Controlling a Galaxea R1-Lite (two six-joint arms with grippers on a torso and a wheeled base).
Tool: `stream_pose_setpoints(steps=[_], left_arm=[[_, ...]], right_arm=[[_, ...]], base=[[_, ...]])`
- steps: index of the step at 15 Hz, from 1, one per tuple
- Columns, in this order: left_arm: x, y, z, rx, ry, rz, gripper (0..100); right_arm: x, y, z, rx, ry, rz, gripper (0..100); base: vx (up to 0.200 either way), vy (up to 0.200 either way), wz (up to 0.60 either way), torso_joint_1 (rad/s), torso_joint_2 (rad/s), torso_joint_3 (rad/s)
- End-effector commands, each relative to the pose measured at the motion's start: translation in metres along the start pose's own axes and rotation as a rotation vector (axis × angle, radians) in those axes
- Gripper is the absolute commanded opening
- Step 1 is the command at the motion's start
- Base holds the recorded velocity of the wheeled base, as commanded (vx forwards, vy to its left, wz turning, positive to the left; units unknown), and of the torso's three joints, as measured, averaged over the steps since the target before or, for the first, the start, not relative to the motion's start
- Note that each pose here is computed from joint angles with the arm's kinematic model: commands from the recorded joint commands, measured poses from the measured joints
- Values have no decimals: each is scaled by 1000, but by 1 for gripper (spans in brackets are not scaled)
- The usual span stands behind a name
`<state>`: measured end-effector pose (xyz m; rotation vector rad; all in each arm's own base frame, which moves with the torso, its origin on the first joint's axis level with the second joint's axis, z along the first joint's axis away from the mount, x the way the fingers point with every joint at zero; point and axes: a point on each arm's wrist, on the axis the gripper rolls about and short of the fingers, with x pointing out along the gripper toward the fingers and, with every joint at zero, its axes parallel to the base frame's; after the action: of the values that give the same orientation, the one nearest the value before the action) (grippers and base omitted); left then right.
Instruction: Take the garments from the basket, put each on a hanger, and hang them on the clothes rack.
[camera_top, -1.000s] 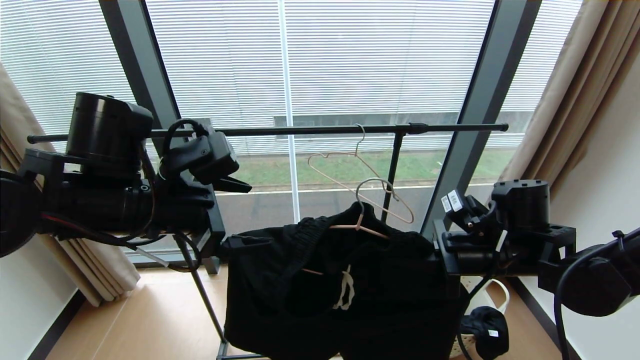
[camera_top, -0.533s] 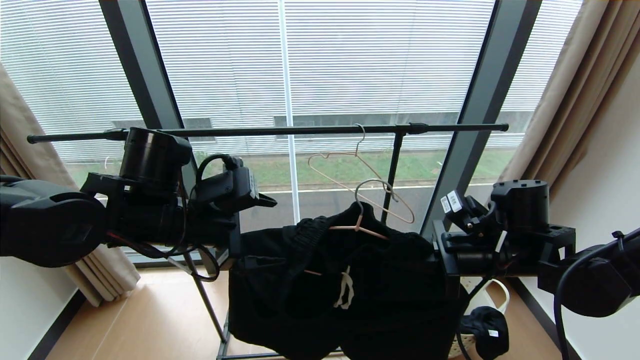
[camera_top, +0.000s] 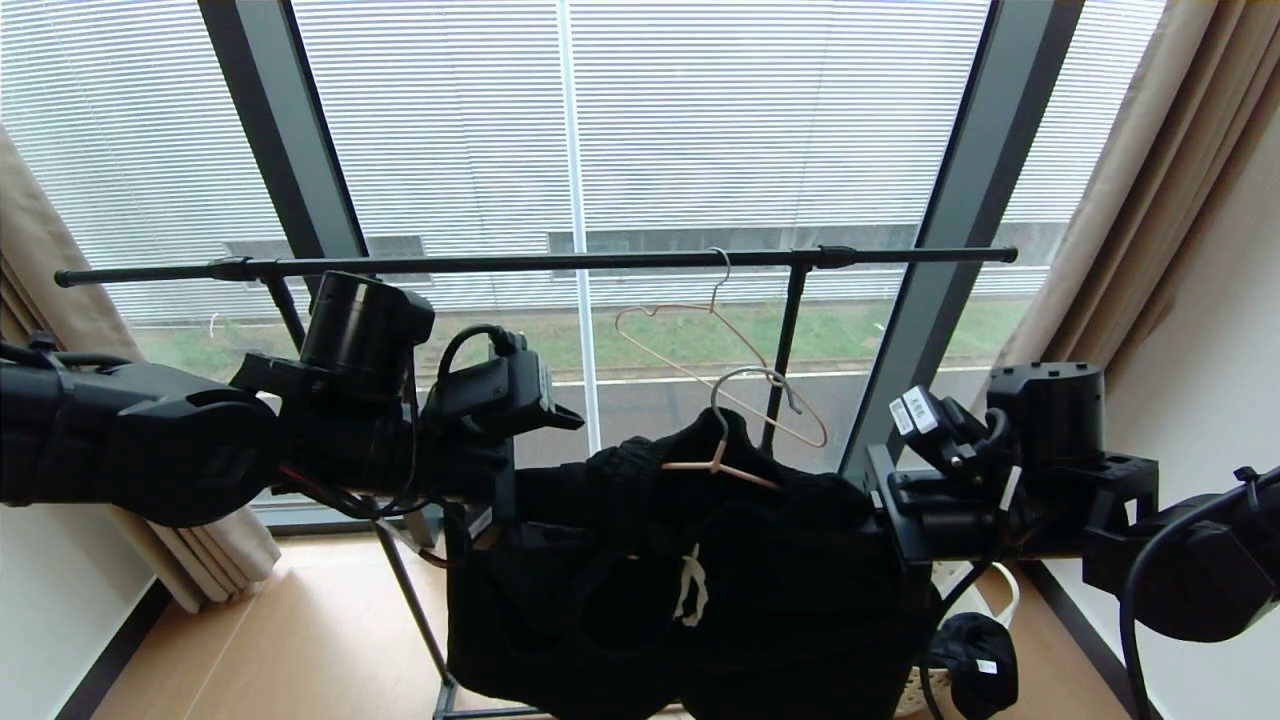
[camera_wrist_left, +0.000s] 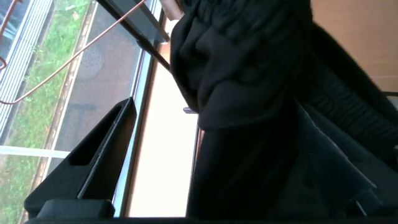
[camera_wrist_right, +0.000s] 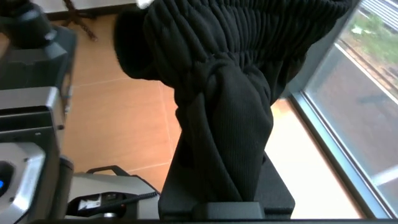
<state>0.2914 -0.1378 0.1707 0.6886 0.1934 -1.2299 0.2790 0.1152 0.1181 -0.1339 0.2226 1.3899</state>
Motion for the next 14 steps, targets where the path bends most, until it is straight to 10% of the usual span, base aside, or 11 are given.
stream_pose_setpoints(steps=[1, 6, 7, 14], left_arm=[[6, 0, -5, -11, 9, -14, 100], [6, -1, -6, -23, 13, -16, 100], [6, -1, -6, -25, 15, -18, 0], [-5, -11, -4, -21, 12, -16, 0]], right_arm=[[-4, 6, 6, -22, -21, 22, 0], [-9, 13, 12, -39, -50, 72, 0], [-9, 13, 12, -38, -49, 72, 0], [-6, 9, 9, -28, -44, 72, 0]], base=[[0, 0, 0, 0, 0, 0], [0, 0, 0, 0, 0, 0], [0, 0, 0, 0, 0, 0], [0, 0, 0, 0, 0, 0]])
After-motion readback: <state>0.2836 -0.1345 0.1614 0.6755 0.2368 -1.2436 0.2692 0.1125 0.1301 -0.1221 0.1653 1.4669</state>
